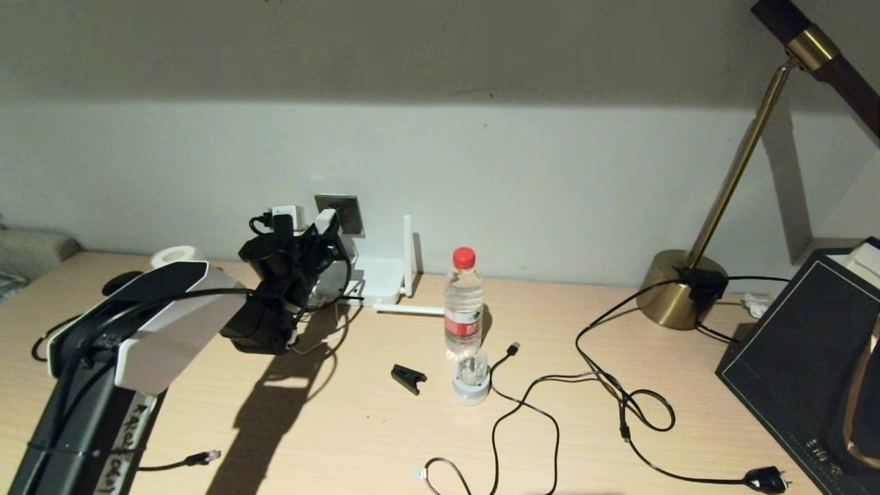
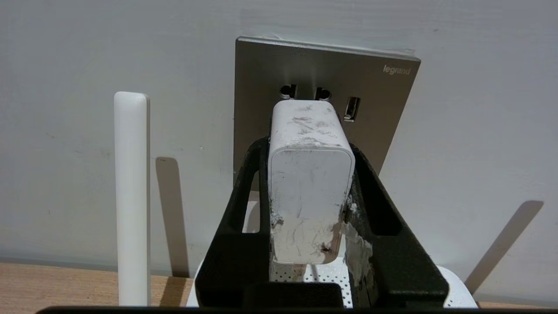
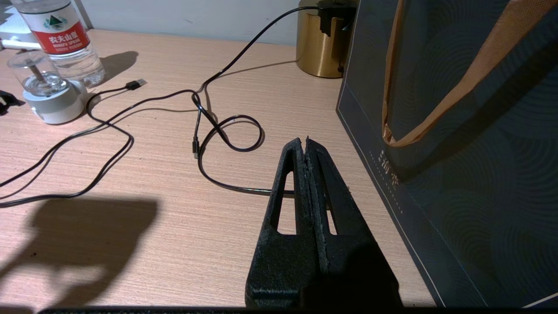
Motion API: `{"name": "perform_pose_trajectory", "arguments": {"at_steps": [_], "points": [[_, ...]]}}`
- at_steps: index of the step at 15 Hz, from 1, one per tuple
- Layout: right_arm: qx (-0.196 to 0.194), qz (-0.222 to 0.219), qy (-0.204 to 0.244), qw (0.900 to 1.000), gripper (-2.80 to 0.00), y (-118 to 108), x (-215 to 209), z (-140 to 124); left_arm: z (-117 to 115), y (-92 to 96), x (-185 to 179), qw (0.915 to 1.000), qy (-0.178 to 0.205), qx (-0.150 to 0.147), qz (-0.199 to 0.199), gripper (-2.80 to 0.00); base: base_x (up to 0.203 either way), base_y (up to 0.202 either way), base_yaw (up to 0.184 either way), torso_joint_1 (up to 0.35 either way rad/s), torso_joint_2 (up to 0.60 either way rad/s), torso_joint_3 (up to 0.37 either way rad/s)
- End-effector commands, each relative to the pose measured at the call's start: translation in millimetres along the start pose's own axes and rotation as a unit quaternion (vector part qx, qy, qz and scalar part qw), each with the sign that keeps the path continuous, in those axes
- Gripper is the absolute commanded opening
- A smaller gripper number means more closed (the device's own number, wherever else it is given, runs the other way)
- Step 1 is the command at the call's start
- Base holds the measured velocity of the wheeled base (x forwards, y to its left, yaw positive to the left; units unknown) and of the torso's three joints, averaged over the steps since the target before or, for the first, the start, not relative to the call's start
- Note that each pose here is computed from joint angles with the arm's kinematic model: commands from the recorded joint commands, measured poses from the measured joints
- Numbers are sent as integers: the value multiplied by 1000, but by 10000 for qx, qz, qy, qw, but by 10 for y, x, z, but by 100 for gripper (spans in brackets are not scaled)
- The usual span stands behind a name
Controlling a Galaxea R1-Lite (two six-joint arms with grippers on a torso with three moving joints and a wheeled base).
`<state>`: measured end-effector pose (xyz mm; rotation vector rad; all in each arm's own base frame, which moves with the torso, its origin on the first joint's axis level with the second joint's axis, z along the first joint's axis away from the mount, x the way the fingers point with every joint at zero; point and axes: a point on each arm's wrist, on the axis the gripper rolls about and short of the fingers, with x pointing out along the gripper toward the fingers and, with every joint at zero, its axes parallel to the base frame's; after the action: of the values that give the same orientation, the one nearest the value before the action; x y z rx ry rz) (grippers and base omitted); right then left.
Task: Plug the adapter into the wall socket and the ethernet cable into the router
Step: Align plug and socket
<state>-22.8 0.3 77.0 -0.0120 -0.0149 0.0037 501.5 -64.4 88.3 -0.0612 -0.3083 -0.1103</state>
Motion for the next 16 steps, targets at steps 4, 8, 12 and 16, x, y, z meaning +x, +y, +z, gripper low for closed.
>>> {"name": "perform_pose_trajectory", "arguments": {"at_steps": [4,8,12,16], "points": [[-2,-1,28,10000,-280,0,4,-12,-14,38,19,10000,-43,8,32,-280,0,0,0,0,0,0],[-2,-3,28,10000,-280,0,4,-12,-25,15,54,10000,-61,1,10,-280,0,0,0,0,0,0],[-2,-3,21,10000,-280,0,5,-10,-2,-10,72,9999,-101,0,-6,-280,0,0,0,0,0,0],[-2,0,28,10000,-280,0,4,-12,2,-10,78,10000,-71,1,-5,-280,0,0,0,0,0,0]]}}
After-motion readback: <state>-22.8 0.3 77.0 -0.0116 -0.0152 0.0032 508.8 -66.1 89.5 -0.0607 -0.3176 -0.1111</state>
